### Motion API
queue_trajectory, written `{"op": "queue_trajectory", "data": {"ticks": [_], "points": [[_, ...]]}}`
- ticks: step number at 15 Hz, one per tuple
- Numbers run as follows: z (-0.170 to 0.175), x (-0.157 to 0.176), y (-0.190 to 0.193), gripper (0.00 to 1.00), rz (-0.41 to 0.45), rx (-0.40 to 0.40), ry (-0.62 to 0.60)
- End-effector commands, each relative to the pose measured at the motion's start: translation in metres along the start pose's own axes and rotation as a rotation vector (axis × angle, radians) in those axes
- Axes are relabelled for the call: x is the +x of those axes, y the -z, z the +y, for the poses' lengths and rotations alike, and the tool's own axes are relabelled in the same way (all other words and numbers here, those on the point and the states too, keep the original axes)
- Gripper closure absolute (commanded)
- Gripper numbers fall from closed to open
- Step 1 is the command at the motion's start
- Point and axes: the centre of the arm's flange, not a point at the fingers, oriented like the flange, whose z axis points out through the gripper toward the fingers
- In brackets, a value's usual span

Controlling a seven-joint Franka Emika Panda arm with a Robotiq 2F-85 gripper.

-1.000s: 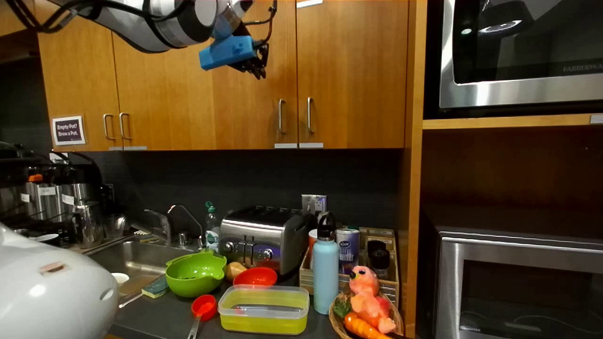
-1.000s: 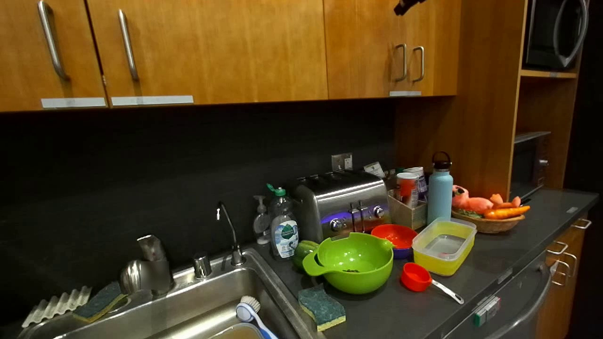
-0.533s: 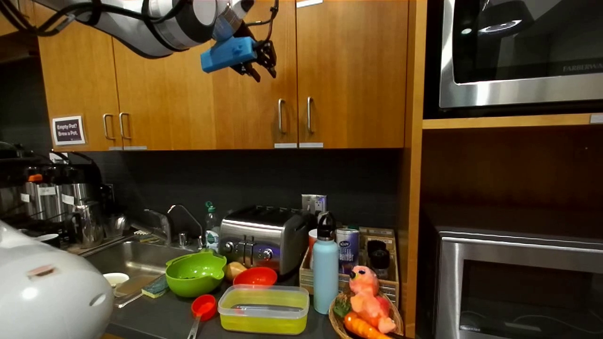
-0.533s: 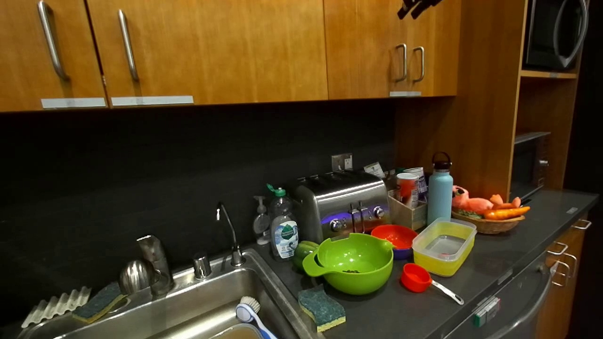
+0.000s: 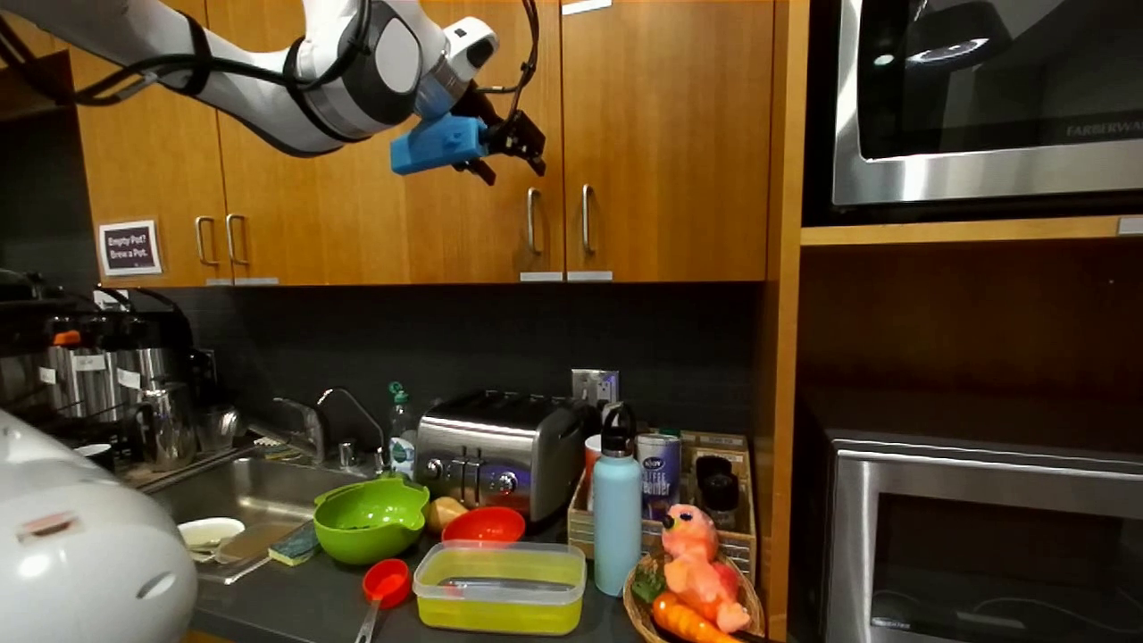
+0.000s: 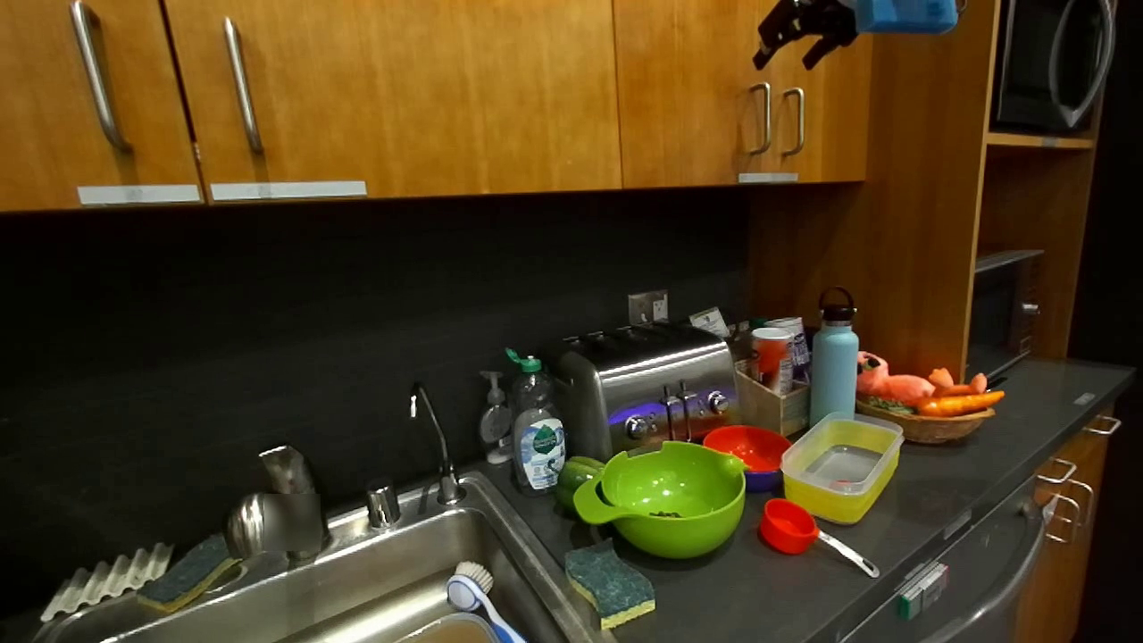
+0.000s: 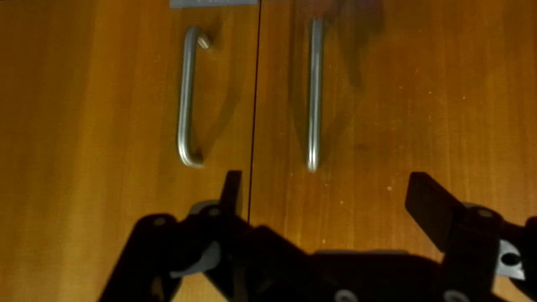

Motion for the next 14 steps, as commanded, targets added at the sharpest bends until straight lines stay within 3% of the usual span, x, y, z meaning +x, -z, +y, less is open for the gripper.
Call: {"op": "queue_trajectory", "data": {"ticks": [1, 11, 12, 14], "points": [[-0.017, -0.009, -0.016, 0.00, 0.017, -0.053, -0.049], [-0.040, -0.052, -0.063, 0.02, 0.130, -0.201, -0.163], [-0.043, -0.053, -0.062, 0.27, 0.139, -0.210, -0.166], [-0.046, -0.054, -0.061, 0.29, 0.159, -0.224, -0.165]]}}
